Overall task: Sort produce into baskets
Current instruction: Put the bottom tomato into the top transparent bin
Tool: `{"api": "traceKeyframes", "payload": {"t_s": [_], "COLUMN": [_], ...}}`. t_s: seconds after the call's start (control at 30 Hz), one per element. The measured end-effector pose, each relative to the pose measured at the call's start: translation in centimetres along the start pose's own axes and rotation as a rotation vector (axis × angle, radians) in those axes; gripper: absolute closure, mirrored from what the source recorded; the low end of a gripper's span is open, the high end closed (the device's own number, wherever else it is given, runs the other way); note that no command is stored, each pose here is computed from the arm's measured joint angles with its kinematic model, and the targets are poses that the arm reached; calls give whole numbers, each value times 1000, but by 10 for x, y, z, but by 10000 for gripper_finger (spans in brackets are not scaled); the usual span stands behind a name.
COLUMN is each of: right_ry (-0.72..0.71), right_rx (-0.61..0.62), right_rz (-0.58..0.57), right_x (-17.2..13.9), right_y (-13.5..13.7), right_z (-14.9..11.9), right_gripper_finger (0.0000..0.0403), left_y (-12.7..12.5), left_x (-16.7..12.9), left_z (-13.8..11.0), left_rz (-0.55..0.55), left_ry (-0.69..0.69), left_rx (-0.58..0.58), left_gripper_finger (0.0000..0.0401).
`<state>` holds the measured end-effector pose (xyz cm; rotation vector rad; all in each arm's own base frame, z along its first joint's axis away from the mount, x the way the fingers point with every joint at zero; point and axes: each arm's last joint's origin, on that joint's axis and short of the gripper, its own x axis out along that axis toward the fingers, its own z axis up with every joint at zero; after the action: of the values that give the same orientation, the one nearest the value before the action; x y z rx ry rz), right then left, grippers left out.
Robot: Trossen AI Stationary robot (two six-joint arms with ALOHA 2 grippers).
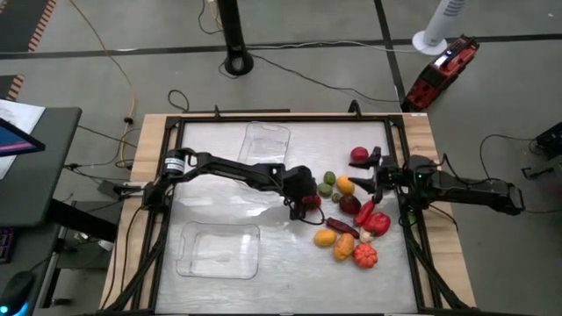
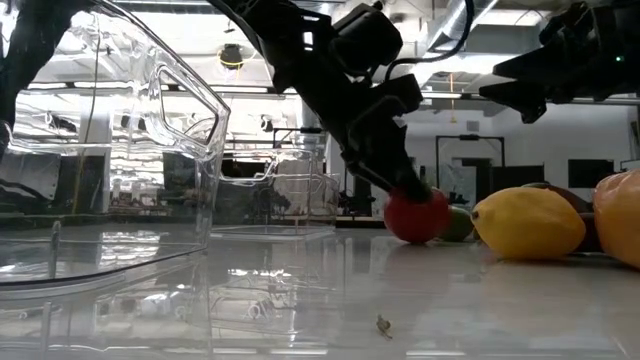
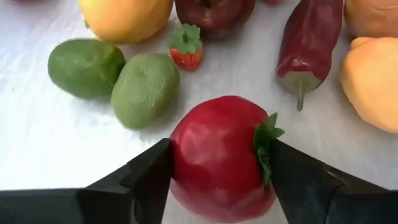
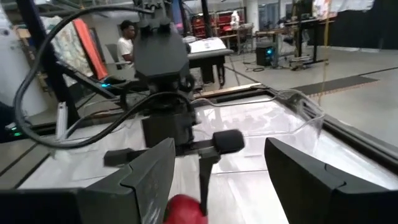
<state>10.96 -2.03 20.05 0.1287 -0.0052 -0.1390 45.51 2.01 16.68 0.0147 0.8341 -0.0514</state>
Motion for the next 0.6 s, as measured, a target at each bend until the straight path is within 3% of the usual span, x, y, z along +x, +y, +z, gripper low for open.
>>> {"api": "traceKeyframes", "payload": {"t_s": [0.3, 0.6], "right_ry": [119, 185], "right_rx": [-9, 2], "right_rz": [-36, -43], "right_x": [16, 27], "right_y": [0, -1], "right_z": [8, 3], "right_gripper_finger": [127, 127], "left_y": [3, 10], "left_x": [-47, -134], "left_z": [20, 36], "left_rz": [42, 339], "left_ry": [-39, -57], "left_rx": [47, 43], "left_gripper_finger": [189, 190]}}
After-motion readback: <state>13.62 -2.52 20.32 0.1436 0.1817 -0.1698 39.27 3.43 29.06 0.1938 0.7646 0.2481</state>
